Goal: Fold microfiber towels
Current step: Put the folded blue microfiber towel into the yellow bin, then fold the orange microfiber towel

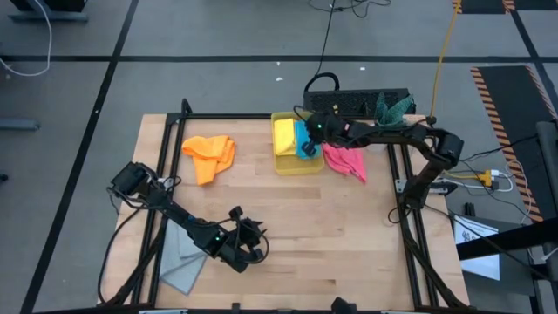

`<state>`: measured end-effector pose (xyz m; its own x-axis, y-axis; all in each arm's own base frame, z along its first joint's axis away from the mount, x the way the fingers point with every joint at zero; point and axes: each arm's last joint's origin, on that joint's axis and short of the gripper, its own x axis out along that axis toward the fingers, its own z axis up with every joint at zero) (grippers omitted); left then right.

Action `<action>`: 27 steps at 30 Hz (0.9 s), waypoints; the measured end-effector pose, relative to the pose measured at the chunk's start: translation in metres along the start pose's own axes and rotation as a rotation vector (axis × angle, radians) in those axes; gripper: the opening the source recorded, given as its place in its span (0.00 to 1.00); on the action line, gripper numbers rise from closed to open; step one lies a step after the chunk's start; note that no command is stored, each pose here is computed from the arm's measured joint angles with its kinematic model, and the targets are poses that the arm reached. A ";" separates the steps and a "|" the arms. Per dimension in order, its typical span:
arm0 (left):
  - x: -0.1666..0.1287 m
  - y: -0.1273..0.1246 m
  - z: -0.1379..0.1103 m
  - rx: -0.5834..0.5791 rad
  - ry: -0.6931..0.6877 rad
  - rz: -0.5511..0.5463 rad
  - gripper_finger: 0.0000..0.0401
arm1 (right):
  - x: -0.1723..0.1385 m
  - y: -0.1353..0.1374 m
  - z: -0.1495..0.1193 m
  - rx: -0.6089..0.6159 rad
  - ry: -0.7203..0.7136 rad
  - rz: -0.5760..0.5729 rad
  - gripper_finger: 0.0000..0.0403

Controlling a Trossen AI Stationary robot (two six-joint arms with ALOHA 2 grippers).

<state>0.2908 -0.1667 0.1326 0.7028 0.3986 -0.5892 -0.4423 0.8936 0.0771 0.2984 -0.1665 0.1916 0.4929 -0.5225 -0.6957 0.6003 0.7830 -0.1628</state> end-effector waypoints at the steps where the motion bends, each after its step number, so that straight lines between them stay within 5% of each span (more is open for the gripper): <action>1: 0.000 0.000 0.000 -0.001 0.000 0.000 0.30 | 0.000 0.000 0.003 0.013 -0.031 0.000 0.00; 7: 0.000 0.000 0.000 -0.004 -0.002 -0.002 0.30 | 0.029 -0.013 0.000 0.071 -0.068 -0.037 0.00; 17: 0.000 0.000 0.000 0.008 -0.002 0.002 0.30 | 0.070 -0.030 -0.008 0.096 0.109 -0.057 0.00; 27: -0.001 -0.001 0.000 0.009 -0.001 -0.001 0.30 | 0.013 -0.021 0.024 0.050 -0.023 -0.023 0.00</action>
<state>0.2903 -0.1675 0.1327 0.7039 0.3981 -0.5882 -0.4367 0.8957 0.0837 0.3071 -0.1979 0.2029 0.4929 -0.5485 -0.6754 0.6423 0.7530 -0.1429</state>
